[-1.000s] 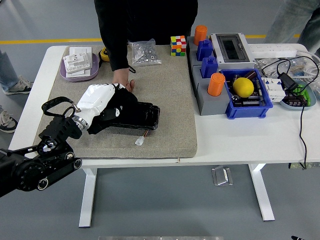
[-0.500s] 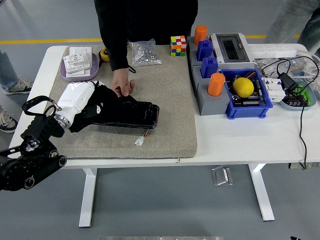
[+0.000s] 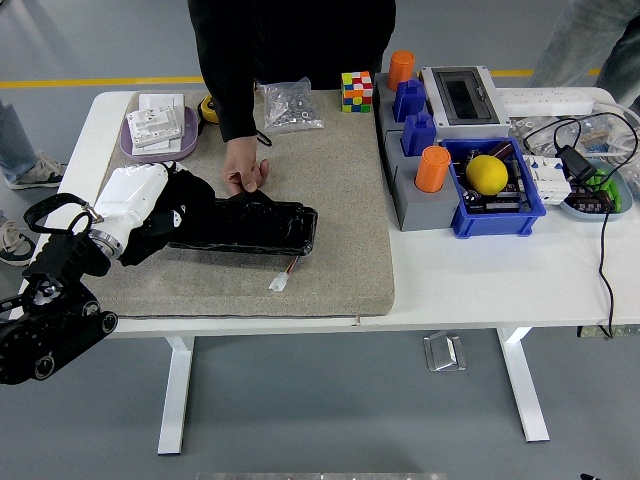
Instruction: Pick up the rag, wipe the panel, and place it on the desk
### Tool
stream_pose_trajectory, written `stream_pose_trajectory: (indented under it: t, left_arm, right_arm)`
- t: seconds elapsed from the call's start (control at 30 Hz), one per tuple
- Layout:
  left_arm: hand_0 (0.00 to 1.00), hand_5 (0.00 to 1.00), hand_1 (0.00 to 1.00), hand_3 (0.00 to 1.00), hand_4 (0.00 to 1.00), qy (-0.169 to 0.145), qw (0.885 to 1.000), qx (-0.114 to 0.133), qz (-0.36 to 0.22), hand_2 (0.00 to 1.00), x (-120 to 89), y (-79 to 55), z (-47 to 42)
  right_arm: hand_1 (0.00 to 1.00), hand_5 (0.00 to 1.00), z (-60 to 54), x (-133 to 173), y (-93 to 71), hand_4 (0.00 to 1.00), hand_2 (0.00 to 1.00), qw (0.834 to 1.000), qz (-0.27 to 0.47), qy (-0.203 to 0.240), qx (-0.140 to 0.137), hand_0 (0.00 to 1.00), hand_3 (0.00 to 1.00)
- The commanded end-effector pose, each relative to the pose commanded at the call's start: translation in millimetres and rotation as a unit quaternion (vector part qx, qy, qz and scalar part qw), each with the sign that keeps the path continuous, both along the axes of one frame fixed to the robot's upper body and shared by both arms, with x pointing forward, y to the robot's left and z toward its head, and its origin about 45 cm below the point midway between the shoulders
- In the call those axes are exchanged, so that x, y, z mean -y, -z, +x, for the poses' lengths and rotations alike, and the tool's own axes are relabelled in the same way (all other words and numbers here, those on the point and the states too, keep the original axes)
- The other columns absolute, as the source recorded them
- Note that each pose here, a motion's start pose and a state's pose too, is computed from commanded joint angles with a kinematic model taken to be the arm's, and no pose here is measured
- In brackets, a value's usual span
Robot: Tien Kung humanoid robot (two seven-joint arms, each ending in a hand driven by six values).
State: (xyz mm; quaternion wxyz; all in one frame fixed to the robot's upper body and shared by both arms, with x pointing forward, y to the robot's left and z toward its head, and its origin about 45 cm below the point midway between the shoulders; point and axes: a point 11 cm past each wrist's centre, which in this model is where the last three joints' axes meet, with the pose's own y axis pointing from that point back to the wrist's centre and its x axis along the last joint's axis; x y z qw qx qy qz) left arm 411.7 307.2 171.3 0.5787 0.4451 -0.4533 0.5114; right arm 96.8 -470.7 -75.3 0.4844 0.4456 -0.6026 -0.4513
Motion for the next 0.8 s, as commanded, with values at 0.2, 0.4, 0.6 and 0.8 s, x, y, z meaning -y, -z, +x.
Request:
stream_pose_trajectory:
  t: [0.2, 0.4, 0.6, 0.8]
  left_arm:
    - [0.214, 0.002, 0.140, 0.682, 0.463, 0.003, 1.000, 0.000, -0.004, 0.656, 4.3, 0.6, 0.1]
    - [0.214, 0.002, 0.140, 0.682, 0.463, 0.017, 1.000, -0.002, -0.012, 0.657, 19.7, 2.0, 0.6]
    - [0.214, 0.002, 0.140, 0.682, 0.463, 0.037, 0.999, 0.001, -0.024, 0.657, 42.3, -2.8, 3.5]
    - [0.214, 0.002, 0.140, 0.683, 0.464, 0.058, 0.998, 0.004, -0.034, 0.658, 66.1, -6.7, 6.0]
  right_arm:
    - [0.703, 0.564, 0.2, 0.9, -0.4, 0.998, 0.725, 1.000, -0.001, 0.000, 0.000, 0.785, 0.664]
    - [0.702, 0.564, 1.4, 2.5, -1.5, 0.998, 0.725, 1.000, -0.002, -0.001, 0.001, 0.785, 0.663]
    - [0.702, 0.565, 2.2, 4.2, -2.4, 0.998, 0.725, 1.000, -0.003, -0.001, 0.002, 0.785, 0.665]
    - [0.702, 0.565, 3.7, 5.2, -3.3, 0.998, 0.725, 1.000, -0.004, -0.003, 0.004, 0.785, 0.665]
